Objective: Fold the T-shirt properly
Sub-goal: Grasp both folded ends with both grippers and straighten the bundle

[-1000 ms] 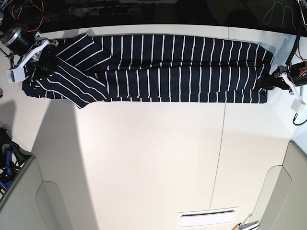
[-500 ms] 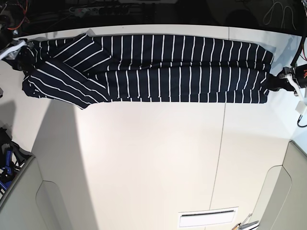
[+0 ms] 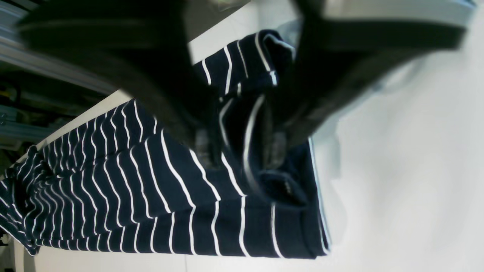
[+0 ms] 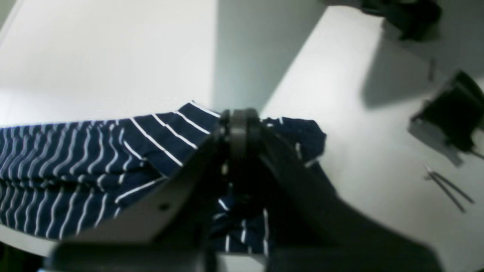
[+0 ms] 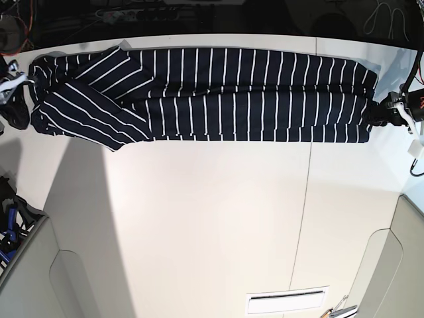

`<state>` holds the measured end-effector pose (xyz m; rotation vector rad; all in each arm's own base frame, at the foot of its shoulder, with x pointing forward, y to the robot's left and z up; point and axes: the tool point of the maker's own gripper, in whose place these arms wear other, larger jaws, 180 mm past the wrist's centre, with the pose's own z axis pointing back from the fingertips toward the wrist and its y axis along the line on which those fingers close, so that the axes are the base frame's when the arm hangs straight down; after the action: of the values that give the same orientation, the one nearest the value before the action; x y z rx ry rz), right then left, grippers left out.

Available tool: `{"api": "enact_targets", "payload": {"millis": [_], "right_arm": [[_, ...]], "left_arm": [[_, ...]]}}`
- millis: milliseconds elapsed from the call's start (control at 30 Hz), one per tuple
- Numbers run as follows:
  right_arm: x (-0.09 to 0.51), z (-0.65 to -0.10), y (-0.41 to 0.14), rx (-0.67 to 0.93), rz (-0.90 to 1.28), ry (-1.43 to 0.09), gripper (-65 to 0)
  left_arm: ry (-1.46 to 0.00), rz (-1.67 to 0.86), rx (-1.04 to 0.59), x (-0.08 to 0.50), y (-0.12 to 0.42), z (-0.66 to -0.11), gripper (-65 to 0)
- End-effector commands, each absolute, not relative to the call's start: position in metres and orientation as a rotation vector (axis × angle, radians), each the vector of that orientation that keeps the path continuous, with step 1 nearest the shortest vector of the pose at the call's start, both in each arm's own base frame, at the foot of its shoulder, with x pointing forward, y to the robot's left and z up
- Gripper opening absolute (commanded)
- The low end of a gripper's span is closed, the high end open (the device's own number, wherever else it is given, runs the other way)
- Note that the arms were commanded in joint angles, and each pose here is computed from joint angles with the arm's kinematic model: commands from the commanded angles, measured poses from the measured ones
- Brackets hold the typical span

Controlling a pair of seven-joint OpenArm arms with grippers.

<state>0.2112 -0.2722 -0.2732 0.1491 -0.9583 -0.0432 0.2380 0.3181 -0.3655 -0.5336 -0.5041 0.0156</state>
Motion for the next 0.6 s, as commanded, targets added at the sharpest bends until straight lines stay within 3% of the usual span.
{"api": "enact_targets", "payload": {"millis": [0,200,367,567], "right_arm": [[0.218,-0.268,-0.270,0.150,-0.019,-0.987,-65.0],[0.224,-0.321,-0.259,0.177,-0.011,-0.881,-65.0],[0.219,-0.363,-0.261,0.219,-0.037,-0.770,-65.0],[0.217,-0.383,-0.269,0.236,-0.081,-0.724,-65.0]], "left_arm": [[-0.555,-0.005,-0.523,0.249,0.325,-0.348,-42.6],[-0.559,-0.003,-0.523,0.249,0.326,-0.349,-41.3],[-0.559,-0.003,-0.523,0.249,0.325,-0.349,-29.0],[-0.572,-0.007,-0.427,0.252,0.341,-0.354,-28.9]]}}
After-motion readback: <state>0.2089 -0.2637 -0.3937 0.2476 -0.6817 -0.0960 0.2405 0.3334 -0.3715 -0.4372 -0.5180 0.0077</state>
